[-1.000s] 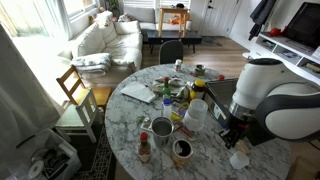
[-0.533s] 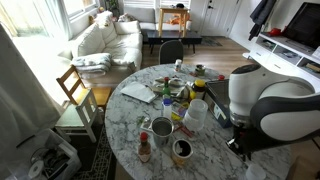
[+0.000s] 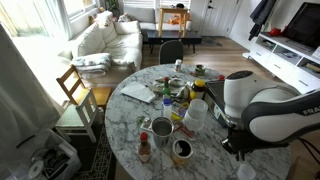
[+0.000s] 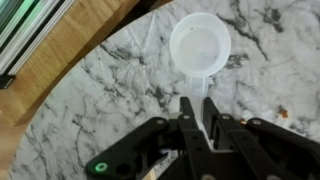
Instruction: Put the brown item in the scoop, then drop it into the tin
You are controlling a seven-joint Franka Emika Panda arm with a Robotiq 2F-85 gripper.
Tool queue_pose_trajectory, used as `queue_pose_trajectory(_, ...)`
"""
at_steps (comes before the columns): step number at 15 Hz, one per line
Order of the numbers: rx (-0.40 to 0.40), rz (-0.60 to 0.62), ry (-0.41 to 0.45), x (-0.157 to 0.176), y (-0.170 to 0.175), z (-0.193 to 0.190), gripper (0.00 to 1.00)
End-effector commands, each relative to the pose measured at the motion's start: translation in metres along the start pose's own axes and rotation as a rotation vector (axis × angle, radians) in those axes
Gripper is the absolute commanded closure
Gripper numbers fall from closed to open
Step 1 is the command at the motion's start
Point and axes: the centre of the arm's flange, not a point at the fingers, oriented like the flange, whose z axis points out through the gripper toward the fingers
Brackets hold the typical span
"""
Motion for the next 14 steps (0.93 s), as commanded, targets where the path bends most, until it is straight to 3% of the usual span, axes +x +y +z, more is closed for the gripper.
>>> queue_pose_trajectory(1, 0.005, -0.01, 0.057, 0.003, -0.003, 0.002, 0.96)
queue_pose_trajectory(9, 0.0, -0.067, 0.149, 0.007, -0.01, 0.017, 0.96)
queue_pose_trajectory(14, 0.039, -0.067, 0.131, 0.012, -0.013, 0.031, 0.96)
